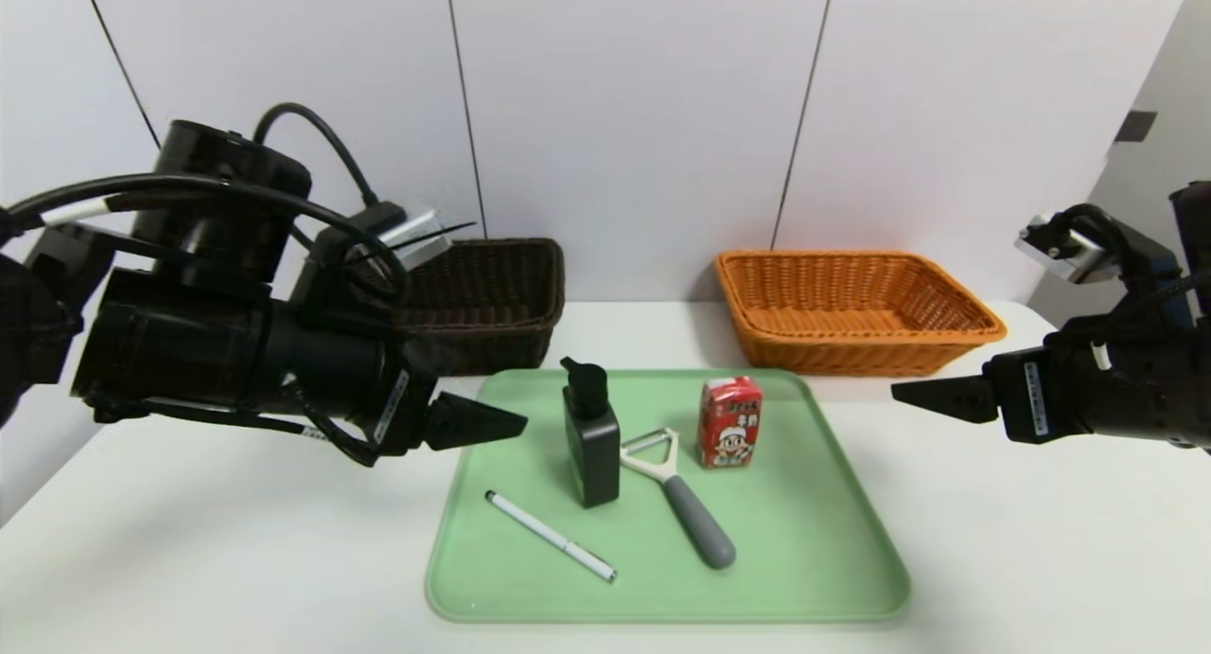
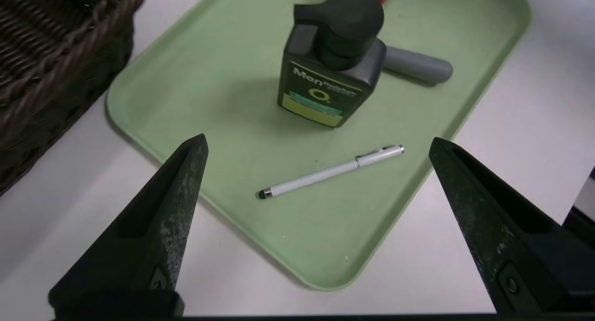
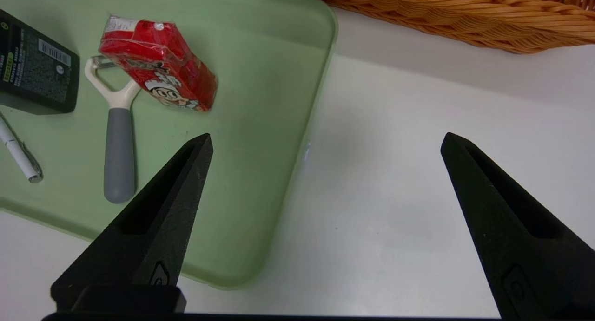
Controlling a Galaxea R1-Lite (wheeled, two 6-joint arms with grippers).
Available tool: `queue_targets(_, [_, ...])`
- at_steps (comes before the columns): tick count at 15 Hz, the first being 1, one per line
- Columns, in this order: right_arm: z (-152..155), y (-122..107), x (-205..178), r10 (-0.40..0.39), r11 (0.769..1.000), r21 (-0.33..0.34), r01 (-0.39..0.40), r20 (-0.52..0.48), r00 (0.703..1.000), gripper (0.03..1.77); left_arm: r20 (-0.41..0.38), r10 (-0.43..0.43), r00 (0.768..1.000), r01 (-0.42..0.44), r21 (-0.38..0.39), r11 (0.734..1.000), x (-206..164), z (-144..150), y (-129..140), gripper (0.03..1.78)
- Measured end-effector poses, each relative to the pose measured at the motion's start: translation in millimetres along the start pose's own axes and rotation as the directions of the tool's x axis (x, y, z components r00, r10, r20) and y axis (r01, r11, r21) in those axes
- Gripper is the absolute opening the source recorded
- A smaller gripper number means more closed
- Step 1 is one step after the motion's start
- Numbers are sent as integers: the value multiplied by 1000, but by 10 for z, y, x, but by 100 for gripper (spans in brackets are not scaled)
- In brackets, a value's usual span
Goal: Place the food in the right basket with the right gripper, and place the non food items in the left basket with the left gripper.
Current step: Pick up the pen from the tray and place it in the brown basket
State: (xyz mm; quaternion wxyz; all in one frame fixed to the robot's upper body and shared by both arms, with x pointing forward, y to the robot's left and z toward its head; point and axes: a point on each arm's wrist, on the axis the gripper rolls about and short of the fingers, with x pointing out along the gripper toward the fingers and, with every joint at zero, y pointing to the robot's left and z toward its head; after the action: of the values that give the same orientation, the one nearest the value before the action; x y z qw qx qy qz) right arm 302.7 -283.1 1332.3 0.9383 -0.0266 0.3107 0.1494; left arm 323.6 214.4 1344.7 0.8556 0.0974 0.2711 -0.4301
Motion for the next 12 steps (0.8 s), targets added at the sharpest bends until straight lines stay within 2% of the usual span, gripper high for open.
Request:
queue_targets(3, [-7, 6, 53, 4, 1000, 0, -4, -17, 1000, 169, -67, -107, 992, 113, 100, 989, 112, -73, 16, 169])
queue_targets(7, [-12, 10, 68, 22, 1000, 21, -21, -22, 1000, 169, -124, -153, 980, 178, 226, 958, 223, -142, 42, 169])
queue_targets(9, [-31, 14, 66, 43, 999, 25, -42, -33, 999, 169, -164, -168, 972, 212, 305, 928, 291, -194, 58, 169])
queue_targets(12, [-19, 24, 46, 49, 999, 21, -48, -24, 999, 169, -211, -189, 959, 265, 431, 863, 413, -251, 82, 169])
